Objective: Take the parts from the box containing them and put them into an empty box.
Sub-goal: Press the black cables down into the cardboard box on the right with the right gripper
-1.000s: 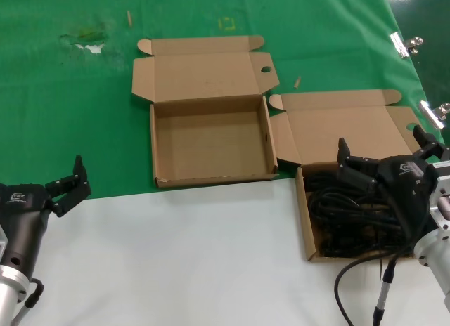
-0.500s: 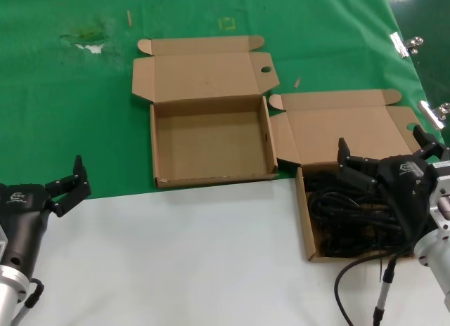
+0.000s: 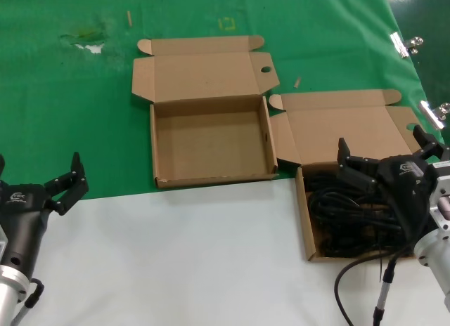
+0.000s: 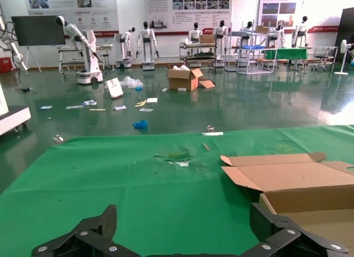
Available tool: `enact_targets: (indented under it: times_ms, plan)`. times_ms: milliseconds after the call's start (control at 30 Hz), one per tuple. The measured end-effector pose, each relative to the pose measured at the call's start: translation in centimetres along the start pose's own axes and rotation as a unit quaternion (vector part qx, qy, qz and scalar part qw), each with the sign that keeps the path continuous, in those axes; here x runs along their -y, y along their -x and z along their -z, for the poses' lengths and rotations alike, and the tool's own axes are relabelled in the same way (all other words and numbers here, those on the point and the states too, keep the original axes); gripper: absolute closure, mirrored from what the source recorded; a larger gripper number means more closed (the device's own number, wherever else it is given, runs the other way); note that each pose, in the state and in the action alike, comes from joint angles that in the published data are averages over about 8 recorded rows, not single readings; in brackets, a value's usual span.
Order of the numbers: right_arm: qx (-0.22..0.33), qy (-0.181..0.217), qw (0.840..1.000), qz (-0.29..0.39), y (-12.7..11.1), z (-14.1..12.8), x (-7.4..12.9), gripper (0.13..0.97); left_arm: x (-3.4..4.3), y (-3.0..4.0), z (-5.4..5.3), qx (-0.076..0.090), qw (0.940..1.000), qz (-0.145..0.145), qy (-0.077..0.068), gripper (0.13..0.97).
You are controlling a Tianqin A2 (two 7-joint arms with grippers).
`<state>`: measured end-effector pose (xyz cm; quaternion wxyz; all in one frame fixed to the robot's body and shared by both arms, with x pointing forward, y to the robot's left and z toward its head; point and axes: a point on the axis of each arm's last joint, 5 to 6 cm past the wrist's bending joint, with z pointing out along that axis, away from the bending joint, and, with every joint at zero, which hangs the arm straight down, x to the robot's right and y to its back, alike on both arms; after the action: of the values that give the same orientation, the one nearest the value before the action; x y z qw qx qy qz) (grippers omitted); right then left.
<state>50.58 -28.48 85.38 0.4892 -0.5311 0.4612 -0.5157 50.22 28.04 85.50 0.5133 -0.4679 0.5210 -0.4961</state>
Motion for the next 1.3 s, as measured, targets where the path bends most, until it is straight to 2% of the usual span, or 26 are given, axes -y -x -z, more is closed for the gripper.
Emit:
enact_targets:
  times_ms: [300, 433, 700, 733, 1000, 1300]
  plan:
    - [0.003, -0.002, 1.000, 0.004, -0.4, -0.2, 0.2, 0.130, 0.00, 0.00, 0.0, 0.000, 1.0000, 0.000, 0.000, 0.373]
    - [0.007, -0.005, 1.000, 0.012, -0.9, -0.3, 0.7, 0.130, 0.00, 0.00, 0.0, 0.000, 1.0000, 0.000, 0.000, 0.373]
    - [0.024, -0.025, 0.998, 0.056, -2.0, -0.2, 2.5, 0.130, 0.00, 0.00, 0.0, 0.000, 1.0000, 0.000, 0.000, 0.583]
    - [0.029, -0.027, 0.997, 0.064, -2.1, -0.1, 2.7, 0.130, 0.00, 0.00, 0.0, 0.000, 1.0000, 0.000, 0.000, 0.583]
    - [0.083, -0.029, 0.987, 0.134, -3.0, 0.2, 4.4, 0.130, 0.00, 0.00, 0.0, 0.000, 1.0000, 0.000, 0.000, 0.773]
    - [0.140, 0.000, 0.967, 0.211, -4.6, 0.0, 6.4, 0.130, 0.00, 0.00, 0.0, 0.000, 1.0000, 0.000, 0.000, 0.896]
